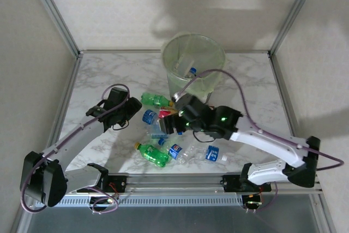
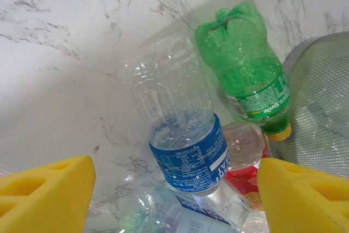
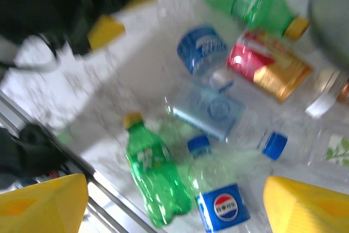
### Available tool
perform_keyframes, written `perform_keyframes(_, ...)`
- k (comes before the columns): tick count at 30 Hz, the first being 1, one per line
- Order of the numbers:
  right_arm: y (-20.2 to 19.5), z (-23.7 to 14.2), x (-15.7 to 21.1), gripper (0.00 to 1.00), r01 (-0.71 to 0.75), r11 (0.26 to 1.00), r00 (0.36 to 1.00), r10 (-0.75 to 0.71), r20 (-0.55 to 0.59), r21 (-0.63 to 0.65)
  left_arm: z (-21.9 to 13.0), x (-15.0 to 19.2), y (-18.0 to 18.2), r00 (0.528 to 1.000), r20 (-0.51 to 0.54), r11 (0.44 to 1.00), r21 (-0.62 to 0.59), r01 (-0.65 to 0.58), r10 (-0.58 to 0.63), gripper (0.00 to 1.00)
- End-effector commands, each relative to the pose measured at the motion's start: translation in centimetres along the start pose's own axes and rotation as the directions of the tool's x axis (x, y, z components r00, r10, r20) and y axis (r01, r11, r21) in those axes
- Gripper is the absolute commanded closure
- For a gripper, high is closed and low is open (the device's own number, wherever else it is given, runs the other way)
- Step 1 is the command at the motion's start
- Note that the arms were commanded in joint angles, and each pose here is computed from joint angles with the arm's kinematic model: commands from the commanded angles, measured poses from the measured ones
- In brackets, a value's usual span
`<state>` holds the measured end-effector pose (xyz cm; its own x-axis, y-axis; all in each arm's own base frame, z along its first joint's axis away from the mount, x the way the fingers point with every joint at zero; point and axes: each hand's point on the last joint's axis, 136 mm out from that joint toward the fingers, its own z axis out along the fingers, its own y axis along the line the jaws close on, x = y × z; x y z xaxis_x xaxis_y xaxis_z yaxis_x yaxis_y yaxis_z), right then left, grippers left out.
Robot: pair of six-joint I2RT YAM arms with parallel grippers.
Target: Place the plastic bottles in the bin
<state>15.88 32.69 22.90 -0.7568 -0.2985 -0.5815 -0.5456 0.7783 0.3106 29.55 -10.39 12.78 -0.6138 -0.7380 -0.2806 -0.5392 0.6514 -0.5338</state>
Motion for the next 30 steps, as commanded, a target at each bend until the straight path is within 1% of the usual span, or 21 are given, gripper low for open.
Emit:
perform_keyframes(1, -0.2, 1.7, 3.9, 0.18, 0.076, 0.997, 0.989, -0.072, -0.129, 0.027, -0.7, -0.2, 0.7, 0.999, 0.031, 1.0, -0.012, 0.019, -0.019, 0.22)
perform_keyframes(5, -2.0, 3.3, 6.7, 0.19, 0.086, 0.992, 0.976, -0.065, -0.206, 0.095, -0.8, -0.1, 0.6, 1.0, 0.027, 1.0, 0.001, 0.009, -0.009, 0.22)
perform_keyframes(7, -3.6, 3.6, 7.5, 0.18, 0.089, 0.981, 0.971, -0.046, -0.234, 0.175, -0.7, -0.1, 0.7, 1.0, 0.028, 1.0, -0.001, 0.007, -0.007, 0.22)
perform_keyframes(8, -4.8, 3.7, 8.1, 0.16, 0.093, 0.969, 0.966, -0.032, -0.255, 0.23, -0.8, -0.1, 0.7, 1.0, 0.03, 1.0, 0.001, 0.006, -0.006, 0.22)
perform_keyframes(11, -8.9, 3.2, 9.9, 0.11, 0.089, 0.903, 0.952, 0.047, -0.303, 0.42, -0.6, 0.0, 0.6, 1.0, 0.024, 1.0, 0.005, 0.004, -0.004, 0.22)
perform_keyframes(13, -10.3, 2.6, 10.9, 0.1, 0.068, 0.875, 0.946, 0.096, -0.31, 0.479, -0.5, 0.0, 0.6, 1.0, 0.02, 1.0, 0.008, 0.003, -0.003, 0.22)
perform_keyframes(15, -11.6, 1.9, 11.6, 0.08, 0.016, 0.852, 0.942, 0.163, -0.294, 0.524, -0.4, 0.0, 0.4, 1.0, 0.02, 1.0, 0.01, 0.001, -0.001, 0.22)
perform_keyframes(18, -12.9, 1.3, 12.8, 0.06, -0.054, 0.839, 0.927, 0.243, -0.284, 0.542, -0.3, 0.0, 0.2, 1.0, 0.019, 1.0, 0.015, -0.005, 0.005, 0.22)
perform_keyframes(20, -13.2, 1.2, 13.5, 0.05, -0.075, 0.838, 0.918, 0.27, -0.29, 0.54, -0.1, 0.0, 0.1, 1.0, 0.016, 1.0, 0.017, -0.005, 0.005, 0.22)
perform_keyframes(24, -13.9, 1.4, 14.8, 0.04, -0.072, 0.827, 0.897, 0.299, -0.327, 0.558, 0.0, -0.1, -0.4, 1.0, 0.013, 1.0, 0.024, -0.01, 0.01, 0.22)
perform_keyframes(30, -14.4, 2.1, 15.3, 0.03, -0.052, 0.814, 0.878, 0.313, -0.361, 0.578, -0.2, -0.4, -0.7, 1.0, 0.02, 1.0, 0.023, -0.02, 0.019, 0.23)
